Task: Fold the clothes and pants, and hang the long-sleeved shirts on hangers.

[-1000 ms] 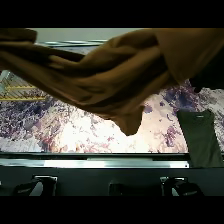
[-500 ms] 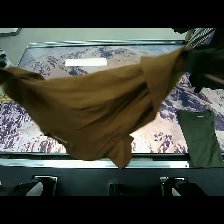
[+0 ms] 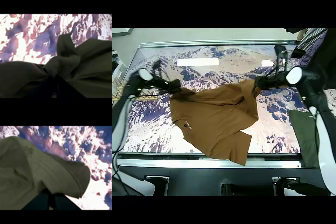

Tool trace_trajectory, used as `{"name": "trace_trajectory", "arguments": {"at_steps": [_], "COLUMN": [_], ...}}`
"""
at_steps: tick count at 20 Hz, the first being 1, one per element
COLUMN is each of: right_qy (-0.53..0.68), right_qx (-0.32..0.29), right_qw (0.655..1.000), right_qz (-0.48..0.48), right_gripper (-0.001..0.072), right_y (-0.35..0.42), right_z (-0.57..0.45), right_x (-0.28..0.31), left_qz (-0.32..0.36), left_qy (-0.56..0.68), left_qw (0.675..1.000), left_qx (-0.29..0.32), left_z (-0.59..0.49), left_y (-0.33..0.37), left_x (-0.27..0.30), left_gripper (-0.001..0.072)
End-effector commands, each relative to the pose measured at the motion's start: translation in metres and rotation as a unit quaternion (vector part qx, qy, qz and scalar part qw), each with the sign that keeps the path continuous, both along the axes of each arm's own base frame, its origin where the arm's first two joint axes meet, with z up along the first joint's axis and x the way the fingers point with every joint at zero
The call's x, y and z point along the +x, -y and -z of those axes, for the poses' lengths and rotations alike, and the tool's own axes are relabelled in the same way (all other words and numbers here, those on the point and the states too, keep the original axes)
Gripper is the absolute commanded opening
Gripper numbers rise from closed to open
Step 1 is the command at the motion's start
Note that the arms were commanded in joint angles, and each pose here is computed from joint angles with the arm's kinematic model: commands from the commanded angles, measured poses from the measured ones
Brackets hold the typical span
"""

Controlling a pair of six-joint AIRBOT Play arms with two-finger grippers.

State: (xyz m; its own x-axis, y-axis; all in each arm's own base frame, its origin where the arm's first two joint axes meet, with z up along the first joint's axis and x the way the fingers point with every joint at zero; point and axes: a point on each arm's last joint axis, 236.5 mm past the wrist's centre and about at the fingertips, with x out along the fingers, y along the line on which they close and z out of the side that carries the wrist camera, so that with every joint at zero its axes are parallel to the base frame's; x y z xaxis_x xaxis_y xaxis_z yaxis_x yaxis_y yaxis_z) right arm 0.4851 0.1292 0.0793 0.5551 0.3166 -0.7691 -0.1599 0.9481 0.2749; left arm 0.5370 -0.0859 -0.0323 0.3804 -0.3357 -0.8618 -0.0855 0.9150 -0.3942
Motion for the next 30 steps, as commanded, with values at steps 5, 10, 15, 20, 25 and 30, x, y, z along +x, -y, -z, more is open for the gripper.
{"name": "trace_trajectory", "arguments": {"at_steps": [5,10,15,20,25,30], "right_qy": [-0.034,-0.059,-0.092,-0.124,-0.151,-0.165], "right_qx": [0.015,0.007,-0.004,-0.008,-0.01,0.007], "right_qw": [0.999,0.998,0.995,0.991,0.986,0.984], "right_qz": [0.002,-0.021,-0.044,-0.054,-0.064,-0.07], "right_gripper": [0.0032,0.0032,0.0032,0.0032,0.0032,0.0032], "right_y": [-0.007,-0.008,-0.009,-0.009,-0.009,-0.017], "right_z": [0.029,0.023,0.027,0.033,0.037,0.036], "right_x": [0.002,-0.019,-0.039,-0.054,-0.067,-0.074], "left_qz": [0.046,-0.024,-0.093,-0.062,-0.024,-0.012], "left_qy": [-0.038,-0.073,-0.076,-0.133,-0.162,-0.212], "left_qw": [0.998,0.997,0.979,0.963,0.964,0.959], "left_qx": [-0.002,-0.02,-0.165,-0.226,-0.21,-0.188], "left_z": [-0.023,-0.081,-0.037,0.006,0.02,0.047], "left_y": [-0.022,-0.063,0.007,0.072,0.111,0.128], "left_x": [-0.028,-0.124,-0.24,-0.31,-0.333,-0.351], "left_gripper": [0.0535,0.0533,0.0533,0.0534,0.0533,0.0533]}}
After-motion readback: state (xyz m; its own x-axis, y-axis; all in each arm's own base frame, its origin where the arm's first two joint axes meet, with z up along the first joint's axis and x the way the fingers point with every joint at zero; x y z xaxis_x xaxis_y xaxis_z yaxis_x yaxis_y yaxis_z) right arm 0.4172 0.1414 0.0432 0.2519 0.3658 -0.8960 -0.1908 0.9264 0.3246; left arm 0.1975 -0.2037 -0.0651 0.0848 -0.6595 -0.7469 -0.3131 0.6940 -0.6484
